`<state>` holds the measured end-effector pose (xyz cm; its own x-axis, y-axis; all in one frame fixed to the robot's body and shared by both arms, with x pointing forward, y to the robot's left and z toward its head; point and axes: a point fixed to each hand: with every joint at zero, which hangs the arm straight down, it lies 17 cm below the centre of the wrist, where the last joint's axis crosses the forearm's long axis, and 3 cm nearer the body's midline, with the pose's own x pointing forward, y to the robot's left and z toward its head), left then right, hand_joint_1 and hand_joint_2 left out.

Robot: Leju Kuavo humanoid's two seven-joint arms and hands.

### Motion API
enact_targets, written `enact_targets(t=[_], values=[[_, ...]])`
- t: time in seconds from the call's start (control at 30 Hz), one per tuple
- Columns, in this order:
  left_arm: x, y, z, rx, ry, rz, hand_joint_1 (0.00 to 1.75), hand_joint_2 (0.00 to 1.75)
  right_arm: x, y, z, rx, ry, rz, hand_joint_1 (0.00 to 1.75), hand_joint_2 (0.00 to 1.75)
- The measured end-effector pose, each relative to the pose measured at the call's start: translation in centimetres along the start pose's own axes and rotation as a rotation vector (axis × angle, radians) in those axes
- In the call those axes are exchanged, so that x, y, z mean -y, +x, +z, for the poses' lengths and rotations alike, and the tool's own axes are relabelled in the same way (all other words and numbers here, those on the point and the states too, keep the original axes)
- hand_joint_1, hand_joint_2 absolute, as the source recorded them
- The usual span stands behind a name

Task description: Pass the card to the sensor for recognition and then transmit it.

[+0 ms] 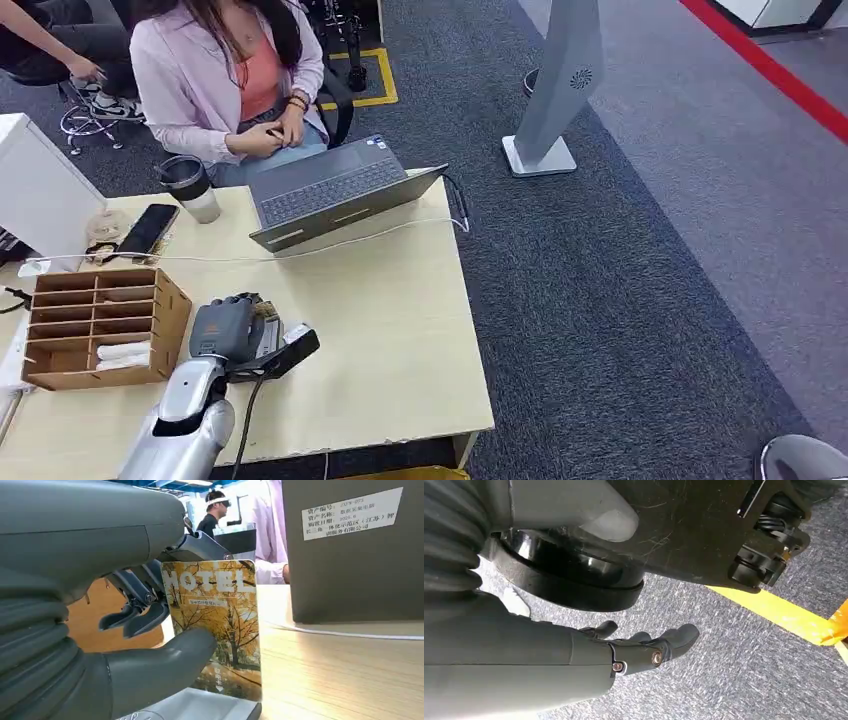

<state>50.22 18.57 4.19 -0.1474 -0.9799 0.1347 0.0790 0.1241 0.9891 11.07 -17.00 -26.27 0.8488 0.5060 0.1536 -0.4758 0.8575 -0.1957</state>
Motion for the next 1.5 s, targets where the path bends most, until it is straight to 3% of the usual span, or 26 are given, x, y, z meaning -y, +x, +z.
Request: enact_targets(t=[0.1, 0.23, 0.43, 0.6, 1.13, 1.37, 1.5], values=[[-0.5, 0.1, -0.3, -0.002, 0.024, -0.002, 1.75, 1.75, 0.0, 0.0, 0.0, -0.001, 0.000, -0.004, 0.00, 1.75], [-3.1, 0.0, -0.4, -0.034, 0.156, -0.069, 1.75, 1.75, 0.0, 0.0, 0.0, -0.002, 0.002, -0.005, 0.00, 1.75], [-12.0, 2.3, 0.8, 0.054, 0.531, -0.070, 1.75, 1.75, 0.0, 0.1, 0.0, 0.007, -0.001, 0.024, 0.00, 1.75], [-17.8, 4.4, 2.0, 0.134, 0.690, -0.069, 1.75, 1.75, 0.0, 0.2, 0.0, 0.015, -0.002, 0.047, 0.00, 1.75], [-24.7, 5.7, 3.4, 0.177, 0.860, -0.075, 1.75, 1.75, 0.1, 0.4, 0.0, 0.030, -0.005, 0.085, 0.00, 1.75], [-32.0, 1.6, -0.9, 0.034, 0.945, -0.100, 1.75, 1.75, 0.1, 0.7, 0.0, 0.039, 0.000, 0.134, 0.00, 1.75], [-33.4, -0.6, -2.8, -0.009, 0.931, -0.143, 1.75, 1.75, 0.1, 0.7, 0.0, 0.042, -0.002, 0.141, 0.00, 1.75]])
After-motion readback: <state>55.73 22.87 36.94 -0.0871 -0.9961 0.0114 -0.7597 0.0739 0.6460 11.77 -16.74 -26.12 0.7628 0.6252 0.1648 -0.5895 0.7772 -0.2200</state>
